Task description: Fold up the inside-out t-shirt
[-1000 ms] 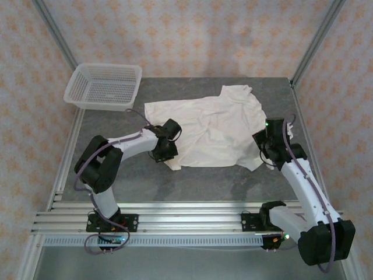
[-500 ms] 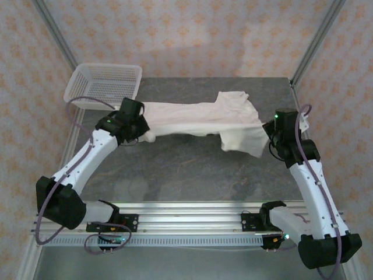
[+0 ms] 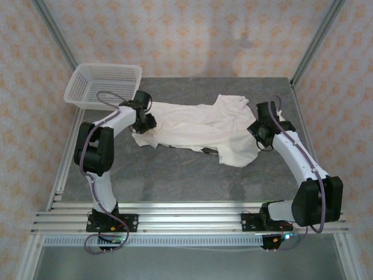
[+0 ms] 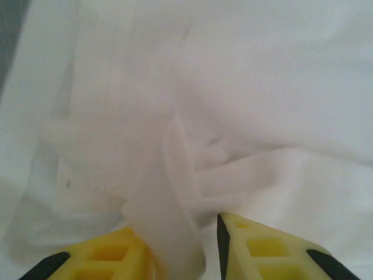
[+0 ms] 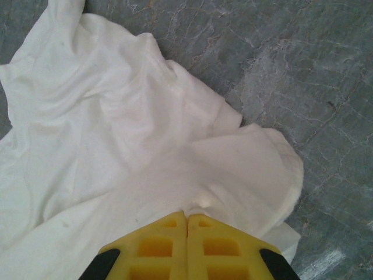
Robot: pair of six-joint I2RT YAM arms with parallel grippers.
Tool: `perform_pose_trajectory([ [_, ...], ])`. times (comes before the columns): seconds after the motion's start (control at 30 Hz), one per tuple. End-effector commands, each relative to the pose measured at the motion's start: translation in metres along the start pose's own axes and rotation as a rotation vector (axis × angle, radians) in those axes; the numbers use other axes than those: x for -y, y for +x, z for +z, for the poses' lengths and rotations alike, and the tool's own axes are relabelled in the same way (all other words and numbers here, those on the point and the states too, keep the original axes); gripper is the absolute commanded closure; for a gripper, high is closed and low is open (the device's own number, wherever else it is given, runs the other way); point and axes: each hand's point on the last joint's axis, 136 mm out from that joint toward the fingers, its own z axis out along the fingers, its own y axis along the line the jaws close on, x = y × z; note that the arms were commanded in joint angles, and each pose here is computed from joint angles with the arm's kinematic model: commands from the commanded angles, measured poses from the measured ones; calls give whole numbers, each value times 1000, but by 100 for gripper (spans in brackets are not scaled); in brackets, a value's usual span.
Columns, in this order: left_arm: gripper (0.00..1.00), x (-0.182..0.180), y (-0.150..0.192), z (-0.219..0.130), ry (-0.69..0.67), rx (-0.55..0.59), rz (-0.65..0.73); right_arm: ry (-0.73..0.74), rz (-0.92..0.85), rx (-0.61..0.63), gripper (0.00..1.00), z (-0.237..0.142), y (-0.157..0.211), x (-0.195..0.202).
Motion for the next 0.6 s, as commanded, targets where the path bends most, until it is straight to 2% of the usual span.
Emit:
perform_pose_trajectory([
  [0.0,60,-6,-26,-53,-22,119,71,-38,-32,39,100,-8,-14,-12],
  [0.13,60,-24,5,-101,-39,158,79,-55,-21,41,100,-11,-11,-10],
  [0.33,59,-24,74,-125,-235,259,288,-87,17,37,100,-11,-6,-8],
  [0.43,57,-22,82,-119,-374,344,405,-87,14,37,100,-13,-5,-7],
  [0.57,49,-14,92,-79,-470,298,526,-90,3,46,100,-19,-8,-8],
])
